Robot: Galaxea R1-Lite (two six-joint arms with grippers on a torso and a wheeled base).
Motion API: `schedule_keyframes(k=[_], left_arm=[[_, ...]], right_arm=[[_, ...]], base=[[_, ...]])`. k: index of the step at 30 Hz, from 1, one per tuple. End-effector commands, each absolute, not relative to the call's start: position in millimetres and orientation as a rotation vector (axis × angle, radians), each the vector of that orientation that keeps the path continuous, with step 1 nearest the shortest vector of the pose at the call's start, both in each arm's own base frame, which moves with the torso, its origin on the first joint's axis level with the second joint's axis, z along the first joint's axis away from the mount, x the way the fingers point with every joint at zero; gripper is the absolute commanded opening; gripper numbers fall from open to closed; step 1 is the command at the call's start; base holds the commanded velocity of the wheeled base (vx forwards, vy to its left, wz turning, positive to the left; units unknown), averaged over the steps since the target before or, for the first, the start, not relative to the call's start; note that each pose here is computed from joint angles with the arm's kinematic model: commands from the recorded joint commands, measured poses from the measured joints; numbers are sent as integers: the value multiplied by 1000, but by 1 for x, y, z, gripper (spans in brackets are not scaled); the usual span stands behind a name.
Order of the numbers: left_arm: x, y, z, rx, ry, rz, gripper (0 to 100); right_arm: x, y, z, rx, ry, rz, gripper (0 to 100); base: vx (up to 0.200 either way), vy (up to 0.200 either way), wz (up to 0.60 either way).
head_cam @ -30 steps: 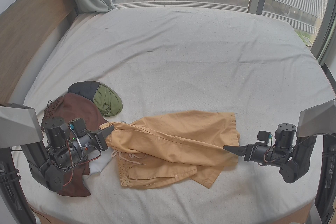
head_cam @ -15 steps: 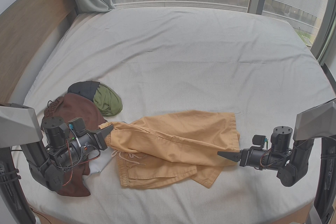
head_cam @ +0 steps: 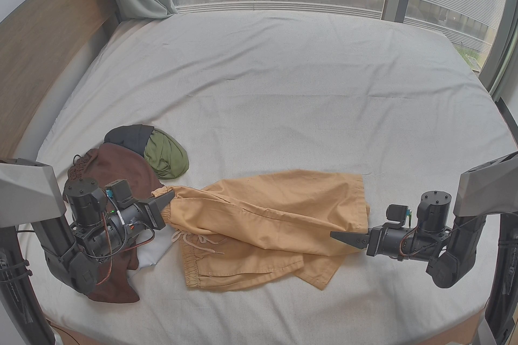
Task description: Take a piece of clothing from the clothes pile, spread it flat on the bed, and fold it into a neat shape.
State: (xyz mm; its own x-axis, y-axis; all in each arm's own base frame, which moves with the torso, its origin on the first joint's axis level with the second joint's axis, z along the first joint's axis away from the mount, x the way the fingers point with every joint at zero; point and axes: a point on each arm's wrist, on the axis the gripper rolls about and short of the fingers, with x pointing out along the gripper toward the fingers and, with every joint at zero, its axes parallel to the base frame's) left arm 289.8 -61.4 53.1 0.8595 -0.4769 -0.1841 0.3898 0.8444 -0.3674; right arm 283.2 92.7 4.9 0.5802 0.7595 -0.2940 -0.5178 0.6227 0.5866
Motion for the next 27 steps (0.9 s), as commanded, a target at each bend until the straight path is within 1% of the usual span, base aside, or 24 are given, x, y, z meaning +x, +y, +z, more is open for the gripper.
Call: schedule_keyframes(k=[1,21,22,27], left_arm=[[291,-61,54,-327,269,-464,0],[292,-61,54,-327,266,-463,0],[292,-61,54,-327,266,-464,0],[292,-61,54,-327,266,-463,0]], right_arm=[[290,92,-6,477,580,768,100],[295,95,-20,476,604,768,100],[295,96,-20,476,603,769,0],[297,95,-19,473,594,765,0]], base=[[0,0,0],[0,0,0],[0,0,0],[0,0,0]])
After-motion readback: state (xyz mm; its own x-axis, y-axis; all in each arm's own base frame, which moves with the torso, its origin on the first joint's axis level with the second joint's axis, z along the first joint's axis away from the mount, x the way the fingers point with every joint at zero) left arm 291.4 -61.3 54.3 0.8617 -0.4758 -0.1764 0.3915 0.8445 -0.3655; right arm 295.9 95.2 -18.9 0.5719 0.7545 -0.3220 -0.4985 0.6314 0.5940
